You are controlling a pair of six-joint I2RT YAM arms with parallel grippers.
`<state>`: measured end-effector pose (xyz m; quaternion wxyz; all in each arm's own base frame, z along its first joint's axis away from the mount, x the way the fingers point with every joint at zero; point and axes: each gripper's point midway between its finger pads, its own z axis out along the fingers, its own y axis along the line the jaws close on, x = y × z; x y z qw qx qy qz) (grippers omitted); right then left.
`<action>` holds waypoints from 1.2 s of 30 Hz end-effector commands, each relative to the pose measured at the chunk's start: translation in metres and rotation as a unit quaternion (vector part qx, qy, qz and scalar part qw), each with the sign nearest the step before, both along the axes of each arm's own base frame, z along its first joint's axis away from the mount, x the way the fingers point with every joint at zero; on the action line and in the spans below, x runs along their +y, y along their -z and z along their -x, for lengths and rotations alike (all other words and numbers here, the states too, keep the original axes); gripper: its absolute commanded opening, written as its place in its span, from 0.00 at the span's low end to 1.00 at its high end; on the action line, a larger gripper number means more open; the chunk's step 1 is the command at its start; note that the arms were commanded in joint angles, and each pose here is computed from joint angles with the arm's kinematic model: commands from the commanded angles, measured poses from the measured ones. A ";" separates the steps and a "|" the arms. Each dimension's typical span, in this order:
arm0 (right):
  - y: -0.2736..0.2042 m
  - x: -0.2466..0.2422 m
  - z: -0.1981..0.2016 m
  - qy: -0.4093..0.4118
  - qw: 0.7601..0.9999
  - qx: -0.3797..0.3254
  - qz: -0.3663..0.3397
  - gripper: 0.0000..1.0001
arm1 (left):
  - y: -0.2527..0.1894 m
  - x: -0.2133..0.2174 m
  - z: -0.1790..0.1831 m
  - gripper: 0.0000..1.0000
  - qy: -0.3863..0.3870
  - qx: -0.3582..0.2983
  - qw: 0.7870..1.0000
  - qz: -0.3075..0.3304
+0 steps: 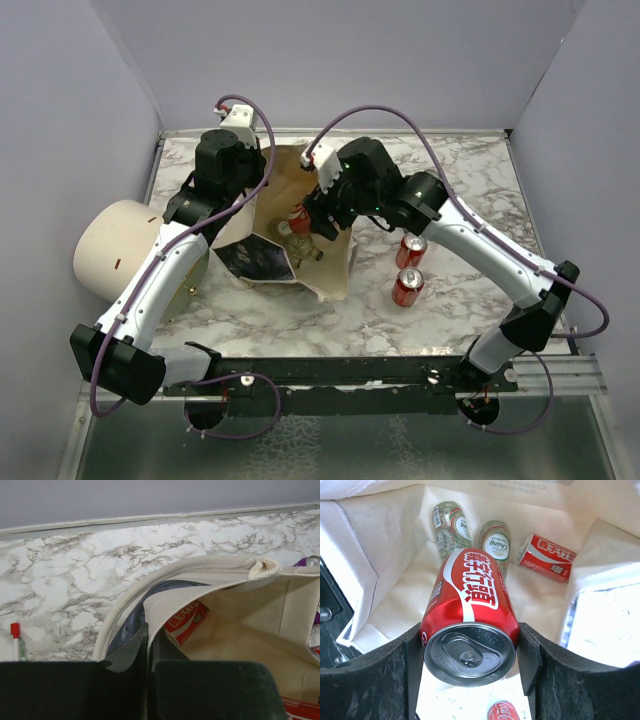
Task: Take the beverage out of the canvas bag
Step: Take out the drink from the canvas bag, then place the drink at the center of the board.
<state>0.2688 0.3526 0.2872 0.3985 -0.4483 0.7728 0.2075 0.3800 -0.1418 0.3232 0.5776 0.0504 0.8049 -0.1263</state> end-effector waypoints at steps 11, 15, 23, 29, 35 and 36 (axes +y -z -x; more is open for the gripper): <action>-0.170 -0.075 -0.022 0.158 0.961 -0.202 -0.100 0.02 | -0.020 0.007 -0.004 0.00 -0.024 -0.030 0.999 0.014; -0.199 -0.101 -0.034 0.223 0.937 -0.248 -0.101 0.02 | -0.023 0.007 -0.005 0.00 -0.026 -0.033 0.999 0.017; -0.217 -0.139 -0.070 0.345 0.886 -0.307 -0.050 0.02 | -0.025 0.007 -0.005 0.00 -0.027 -0.035 0.999 0.017; -0.175 -0.168 -0.119 0.379 0.890 -0.252 -0.023 0.02 | -0.023 0.009 -0.003 0.00 -0.029 -0.032 0.999 0.015; -0.111 -0.245 -0.158 0.466 0.866 -0.182 0.026 0.02 | -0.022 0.006 -0.003 0.00 -0.024 -0.030 0.999 0.021; -0.100 -0.262 -0.161 0.485 0.857 -0.169 0.034 0.02 | -0.021 0.004 -0.003 0.00 -0.022 -0.030 0.999 0.023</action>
